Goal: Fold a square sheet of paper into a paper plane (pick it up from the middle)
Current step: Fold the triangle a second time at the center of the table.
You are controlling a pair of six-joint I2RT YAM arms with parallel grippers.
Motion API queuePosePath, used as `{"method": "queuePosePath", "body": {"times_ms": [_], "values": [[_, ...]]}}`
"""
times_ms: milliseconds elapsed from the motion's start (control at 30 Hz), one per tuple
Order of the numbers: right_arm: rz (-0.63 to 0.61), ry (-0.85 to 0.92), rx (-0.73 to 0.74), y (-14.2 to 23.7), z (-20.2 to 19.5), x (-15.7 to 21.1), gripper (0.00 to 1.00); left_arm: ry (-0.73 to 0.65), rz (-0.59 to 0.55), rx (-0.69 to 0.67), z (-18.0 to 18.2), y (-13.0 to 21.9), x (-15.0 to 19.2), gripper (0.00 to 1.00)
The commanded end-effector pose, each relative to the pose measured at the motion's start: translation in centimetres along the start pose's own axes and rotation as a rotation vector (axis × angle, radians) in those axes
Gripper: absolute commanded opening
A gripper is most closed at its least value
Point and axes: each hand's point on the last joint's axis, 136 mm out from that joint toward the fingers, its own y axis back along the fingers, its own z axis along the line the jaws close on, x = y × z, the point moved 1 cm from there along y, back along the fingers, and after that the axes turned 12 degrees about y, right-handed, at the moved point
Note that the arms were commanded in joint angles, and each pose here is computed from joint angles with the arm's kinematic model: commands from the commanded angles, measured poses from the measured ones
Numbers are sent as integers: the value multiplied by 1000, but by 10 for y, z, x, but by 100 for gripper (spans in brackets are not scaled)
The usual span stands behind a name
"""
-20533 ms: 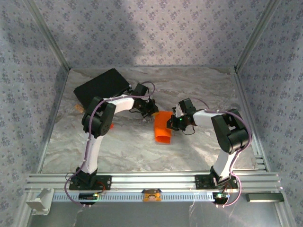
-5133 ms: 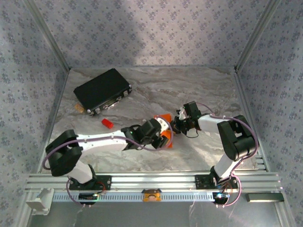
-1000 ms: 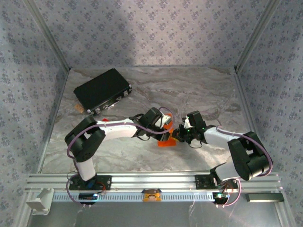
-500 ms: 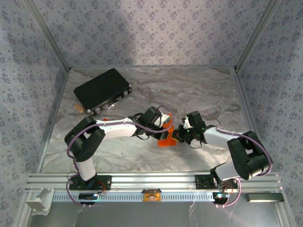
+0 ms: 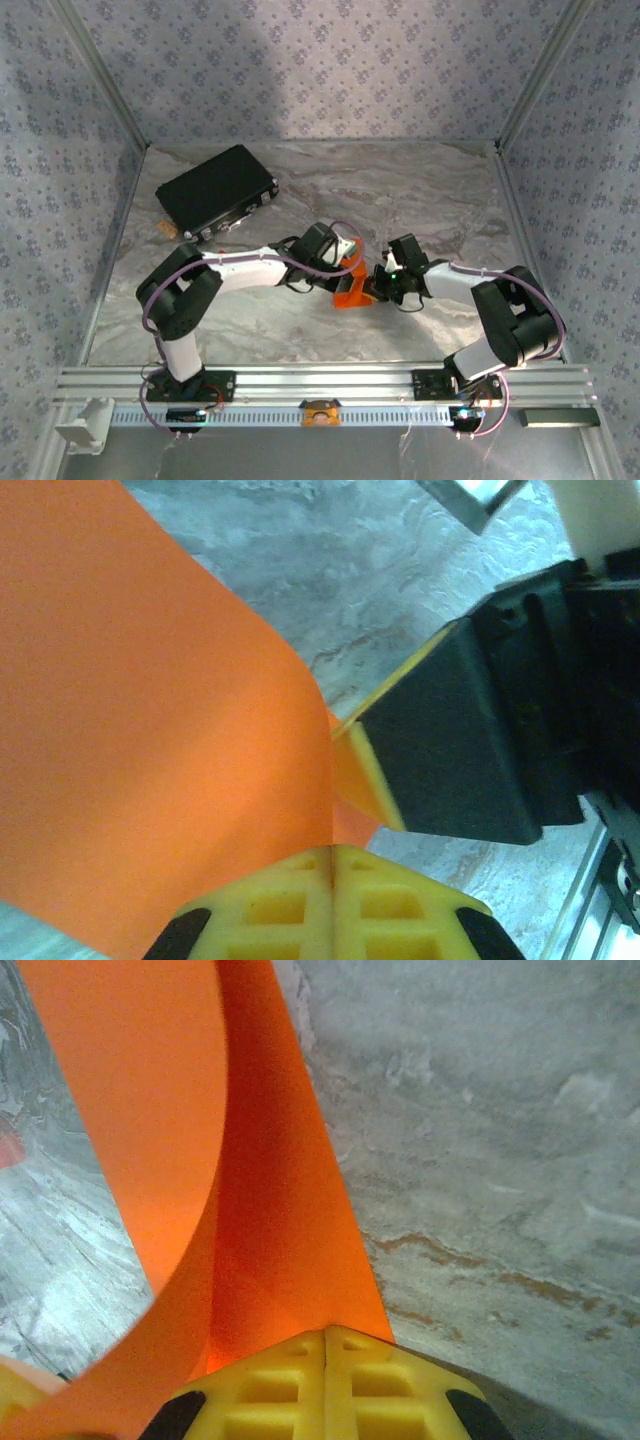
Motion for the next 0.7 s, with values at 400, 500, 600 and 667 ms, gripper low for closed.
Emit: {"method": "queuePosePath", "body": {"times_ms": [400,500,600,667], "values": [[26,5,68,2,-11,7,0,15,13,-68,34,-9,-7,0],[22,9,64,3,-9,6,0,14,28,-80,37,-13,-5,0],[24,7,65,3,-10,6,0,18,27,-99,43,-15,-3,0],[21,8,66,3,-10,6,0,21,23,-110,46,-16,-3,0]]}}
